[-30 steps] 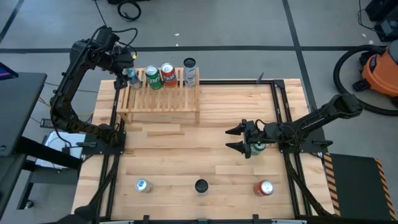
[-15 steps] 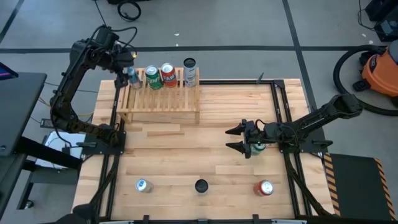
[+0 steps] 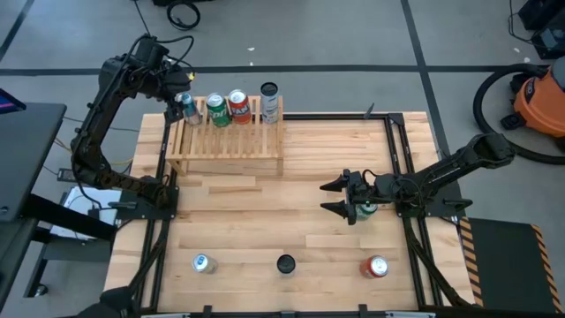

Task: Place canned beverage on shelf
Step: Put the top blue soda can on the shelf

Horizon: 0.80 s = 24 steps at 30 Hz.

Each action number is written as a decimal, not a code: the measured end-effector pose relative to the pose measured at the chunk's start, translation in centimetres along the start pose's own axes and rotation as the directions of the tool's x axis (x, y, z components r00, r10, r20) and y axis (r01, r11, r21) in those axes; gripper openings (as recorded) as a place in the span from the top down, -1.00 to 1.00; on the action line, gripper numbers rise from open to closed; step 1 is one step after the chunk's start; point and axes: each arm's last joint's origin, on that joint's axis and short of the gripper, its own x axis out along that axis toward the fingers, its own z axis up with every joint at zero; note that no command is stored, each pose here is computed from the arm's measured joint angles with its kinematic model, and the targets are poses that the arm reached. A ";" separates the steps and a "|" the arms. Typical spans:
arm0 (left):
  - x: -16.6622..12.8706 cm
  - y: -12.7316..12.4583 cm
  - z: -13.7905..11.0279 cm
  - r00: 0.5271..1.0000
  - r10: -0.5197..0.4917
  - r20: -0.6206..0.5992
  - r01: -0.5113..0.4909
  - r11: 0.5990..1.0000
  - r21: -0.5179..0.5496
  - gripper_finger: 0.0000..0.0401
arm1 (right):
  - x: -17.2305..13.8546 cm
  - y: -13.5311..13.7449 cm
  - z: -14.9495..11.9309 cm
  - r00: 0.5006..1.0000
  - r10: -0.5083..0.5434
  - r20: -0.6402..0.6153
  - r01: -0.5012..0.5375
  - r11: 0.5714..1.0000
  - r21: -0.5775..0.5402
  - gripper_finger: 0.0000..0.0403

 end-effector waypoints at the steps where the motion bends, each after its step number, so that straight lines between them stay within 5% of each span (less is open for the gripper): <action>1: -0.1 0.0 0.0 1.000 0.002 0.002 -0.002 1.000 0.000 -0.41 | 0.0 0.0 0.0 1.000 0.000 -0.001 0.000 1.000 0.000 -0.68; 10: -1.2 -0.5 -0.2 0.999 0.031 0.027 -0.030 0.999 -0.012 -0.41 | 0.0 0.0 0.0 1.000 0.001 -0.001 -0.001 1.000 0.000 -0.68; 24: -1.3 -0.8 0.6 0.996 0.050 0.072 -0.028 0.960 -0.279 -0.41 | 0.0 0.0 0.0 1.000 0.000 0.000 0.000 1.000 0.000 -0.68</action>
